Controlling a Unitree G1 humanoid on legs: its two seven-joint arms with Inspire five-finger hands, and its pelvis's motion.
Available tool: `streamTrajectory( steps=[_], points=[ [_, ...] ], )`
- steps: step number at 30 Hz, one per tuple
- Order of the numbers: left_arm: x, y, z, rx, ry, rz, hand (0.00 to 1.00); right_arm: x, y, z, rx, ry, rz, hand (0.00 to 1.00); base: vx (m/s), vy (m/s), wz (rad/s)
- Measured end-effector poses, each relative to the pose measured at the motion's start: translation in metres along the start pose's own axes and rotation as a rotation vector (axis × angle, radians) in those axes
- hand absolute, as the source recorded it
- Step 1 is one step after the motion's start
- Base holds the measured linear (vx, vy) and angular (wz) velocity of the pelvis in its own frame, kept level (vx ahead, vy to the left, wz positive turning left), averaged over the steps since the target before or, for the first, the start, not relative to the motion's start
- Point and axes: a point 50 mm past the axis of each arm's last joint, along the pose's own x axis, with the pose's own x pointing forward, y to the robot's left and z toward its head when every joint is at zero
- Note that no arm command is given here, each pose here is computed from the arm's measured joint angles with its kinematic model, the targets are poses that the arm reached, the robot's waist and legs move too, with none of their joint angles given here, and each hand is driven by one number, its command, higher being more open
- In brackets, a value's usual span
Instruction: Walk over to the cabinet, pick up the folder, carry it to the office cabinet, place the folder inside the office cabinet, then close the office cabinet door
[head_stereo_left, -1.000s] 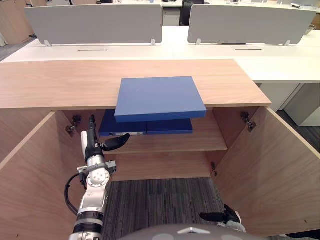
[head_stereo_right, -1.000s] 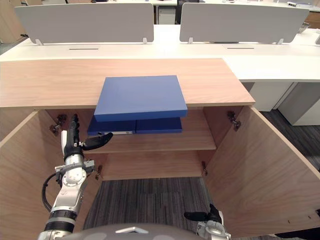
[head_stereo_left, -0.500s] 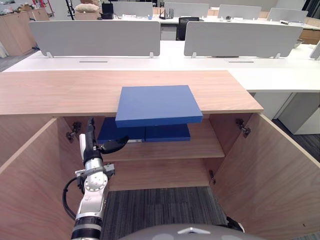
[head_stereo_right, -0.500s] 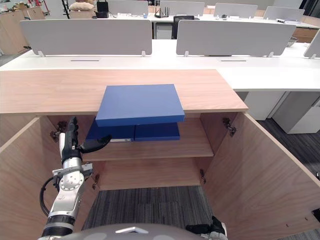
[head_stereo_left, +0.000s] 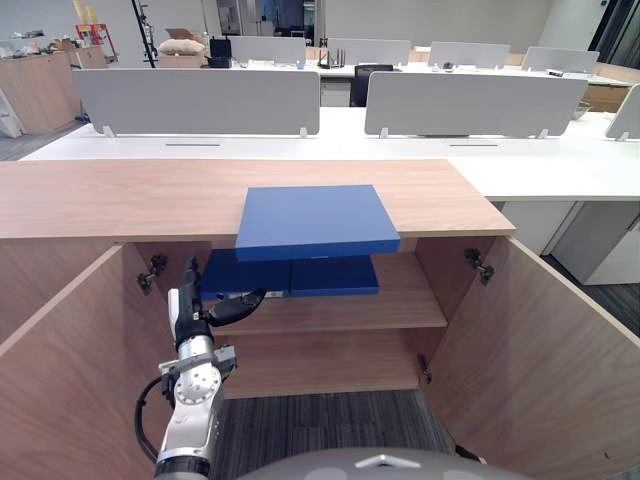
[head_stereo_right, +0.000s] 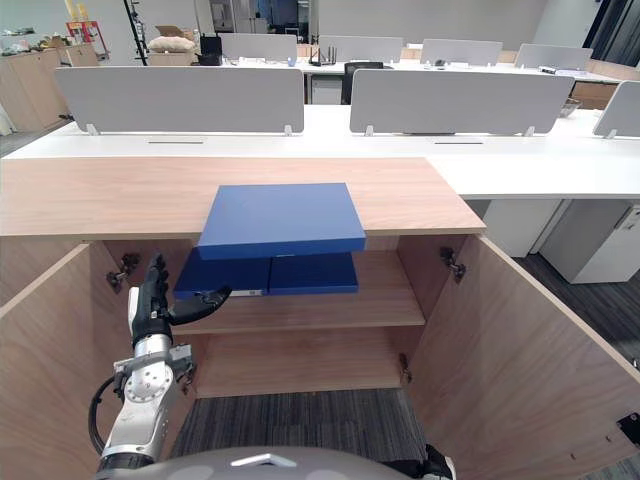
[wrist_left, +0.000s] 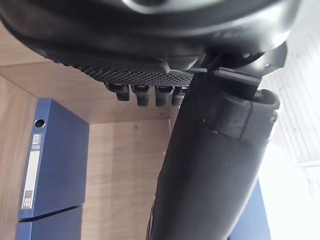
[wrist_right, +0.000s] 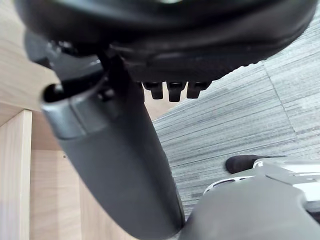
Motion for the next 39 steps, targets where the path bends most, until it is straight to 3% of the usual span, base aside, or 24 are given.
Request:
streamTrajectory(
  steps=[9,26,39],
  points=[
    [0.0,0.001,0.018,-0.107,-0.075,0.02,1.0,-0.001,-0.003,-0.011,-0.006,0.033,-0.01,1.0,0.02,-0.012,0.0],
    [0.0,0.009,0.018,-0.167,-0.078,0.08,1.0,-0.001,-0.004,-0.009,-0.036,0.024,-0.007,1.0,-0.02,-0.005,0.0],
    [0.0,0.006,0.029,-0.18,-0.128,0.044,1.0,-0.001,-0.004,-0.009,-0.036,0.023,-0.006,1.0,0.0,0.0,0.0]
  ],
)
